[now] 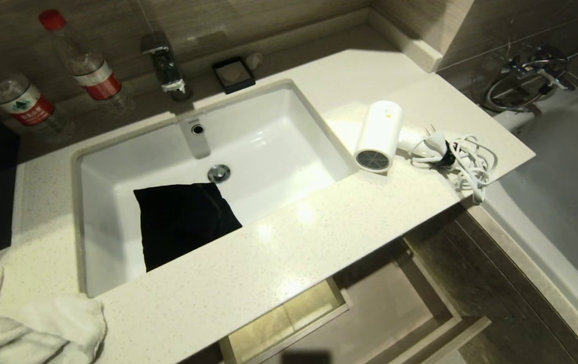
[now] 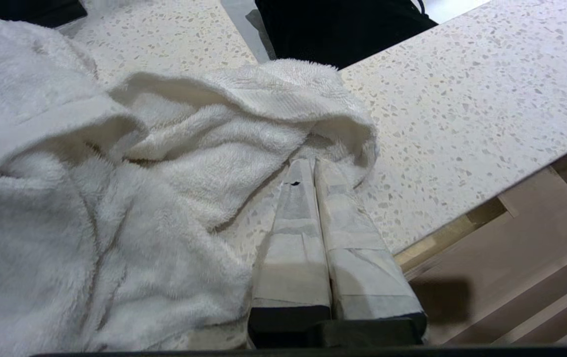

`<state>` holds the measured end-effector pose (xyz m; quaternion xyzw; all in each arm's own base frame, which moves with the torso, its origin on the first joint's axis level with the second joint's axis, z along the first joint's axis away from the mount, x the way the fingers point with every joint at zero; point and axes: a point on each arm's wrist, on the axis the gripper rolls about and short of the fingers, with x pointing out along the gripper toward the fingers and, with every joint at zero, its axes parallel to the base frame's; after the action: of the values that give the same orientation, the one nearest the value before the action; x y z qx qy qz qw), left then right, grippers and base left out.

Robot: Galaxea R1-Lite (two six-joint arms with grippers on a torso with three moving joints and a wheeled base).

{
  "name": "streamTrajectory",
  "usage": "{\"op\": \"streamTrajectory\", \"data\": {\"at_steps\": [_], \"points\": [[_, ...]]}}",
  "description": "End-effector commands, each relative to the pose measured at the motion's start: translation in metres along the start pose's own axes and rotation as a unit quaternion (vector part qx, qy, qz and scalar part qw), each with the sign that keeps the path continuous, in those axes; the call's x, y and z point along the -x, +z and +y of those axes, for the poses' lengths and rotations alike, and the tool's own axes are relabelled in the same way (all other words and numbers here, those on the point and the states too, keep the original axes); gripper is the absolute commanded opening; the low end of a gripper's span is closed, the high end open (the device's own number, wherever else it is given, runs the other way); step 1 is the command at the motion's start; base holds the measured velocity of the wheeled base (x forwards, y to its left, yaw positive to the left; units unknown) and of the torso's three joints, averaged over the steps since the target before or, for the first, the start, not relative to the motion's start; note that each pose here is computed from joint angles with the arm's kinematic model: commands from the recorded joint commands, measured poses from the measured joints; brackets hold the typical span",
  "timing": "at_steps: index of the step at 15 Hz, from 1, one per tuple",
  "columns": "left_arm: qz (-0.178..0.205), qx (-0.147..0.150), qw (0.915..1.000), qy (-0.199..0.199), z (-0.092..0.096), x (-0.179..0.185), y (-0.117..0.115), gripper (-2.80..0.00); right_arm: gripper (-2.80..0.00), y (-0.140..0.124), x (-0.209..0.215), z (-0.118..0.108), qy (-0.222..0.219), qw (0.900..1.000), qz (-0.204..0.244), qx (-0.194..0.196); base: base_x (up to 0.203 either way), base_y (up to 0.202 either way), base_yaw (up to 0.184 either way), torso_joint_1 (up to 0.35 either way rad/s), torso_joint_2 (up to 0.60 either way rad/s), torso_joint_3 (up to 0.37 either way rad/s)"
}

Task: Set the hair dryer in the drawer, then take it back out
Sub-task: Pick up the hairdryer

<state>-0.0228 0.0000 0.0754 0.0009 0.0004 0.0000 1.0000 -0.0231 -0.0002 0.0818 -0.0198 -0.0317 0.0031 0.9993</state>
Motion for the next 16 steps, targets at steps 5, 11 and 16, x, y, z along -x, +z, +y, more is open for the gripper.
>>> {"op": "streamTrajectory", "data": {"at_steps": [5,11,16], "points": [[0.000,0.000,1.0000,0.000,0.000,0.000,0.000,-2.80,-2.80,-0.001,0.000,0.000,0.005,1.000,0.004,0.001,0.000,0.000,0.000,0.057,-0.04,0.011],[0.000,0.000,1.0000,0.000,0.000,0.000,-0.001,-2.80,-2.80,0.058,0.014,-0.002,0.000,0.999,-0.034,-0.005,0.000,0.000,0.000,0.000,0.00,0.000],[0.000,0.000,1.0000,0.000,0.000,0.000,0.000,-2.80,-2.80,0.187,0.047,-0.007,0.012,0.999,0.034,-0.005,0.000,0.000,0.000,0.000,0.00,0.000]]}}
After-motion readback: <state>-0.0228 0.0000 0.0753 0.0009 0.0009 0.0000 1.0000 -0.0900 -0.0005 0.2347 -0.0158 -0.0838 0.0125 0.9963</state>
